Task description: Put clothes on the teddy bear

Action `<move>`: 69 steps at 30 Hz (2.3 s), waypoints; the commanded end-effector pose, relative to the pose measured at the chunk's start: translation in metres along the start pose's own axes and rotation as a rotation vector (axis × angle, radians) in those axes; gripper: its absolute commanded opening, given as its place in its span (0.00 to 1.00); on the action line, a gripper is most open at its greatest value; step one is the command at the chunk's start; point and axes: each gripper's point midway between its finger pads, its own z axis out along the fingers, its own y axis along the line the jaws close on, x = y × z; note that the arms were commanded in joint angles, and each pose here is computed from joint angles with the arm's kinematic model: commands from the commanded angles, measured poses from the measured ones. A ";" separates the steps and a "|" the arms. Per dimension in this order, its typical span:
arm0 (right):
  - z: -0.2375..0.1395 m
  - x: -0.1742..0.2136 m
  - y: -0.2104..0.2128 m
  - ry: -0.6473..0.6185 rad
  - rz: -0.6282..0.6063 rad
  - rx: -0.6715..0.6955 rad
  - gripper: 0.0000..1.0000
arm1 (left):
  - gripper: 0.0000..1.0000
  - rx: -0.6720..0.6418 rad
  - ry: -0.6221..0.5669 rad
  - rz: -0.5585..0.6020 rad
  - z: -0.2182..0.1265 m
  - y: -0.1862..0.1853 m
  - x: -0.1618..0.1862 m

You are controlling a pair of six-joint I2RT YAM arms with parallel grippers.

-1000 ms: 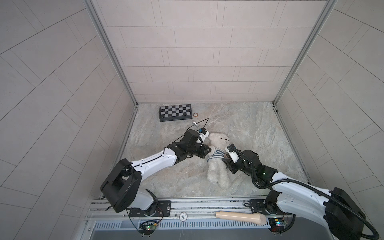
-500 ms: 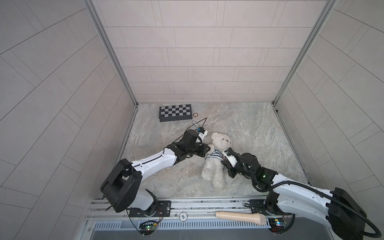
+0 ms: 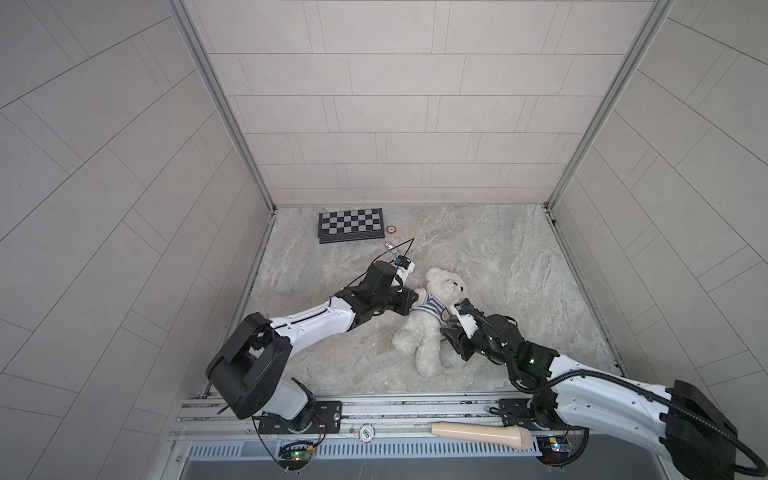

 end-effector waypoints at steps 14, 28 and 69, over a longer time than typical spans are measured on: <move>-0.008 0.031 -0.058 0.126 0.294 0.217 0.50 | 0.00 -0.100 0.007 0.058 0.007 0.021 -0.002; 0.013 0.040 -0.043 0.176 0.286 0.119 0.51 | 0.00 -0.088 0.012 0.044 0.012 0.020 -0.001; 0.027 -0.003 0.036 0.010 -0.007 -0.175 0.00 | 0.88 -0.175 0.120 -0.045 -0.023 -0.005 0.045</move>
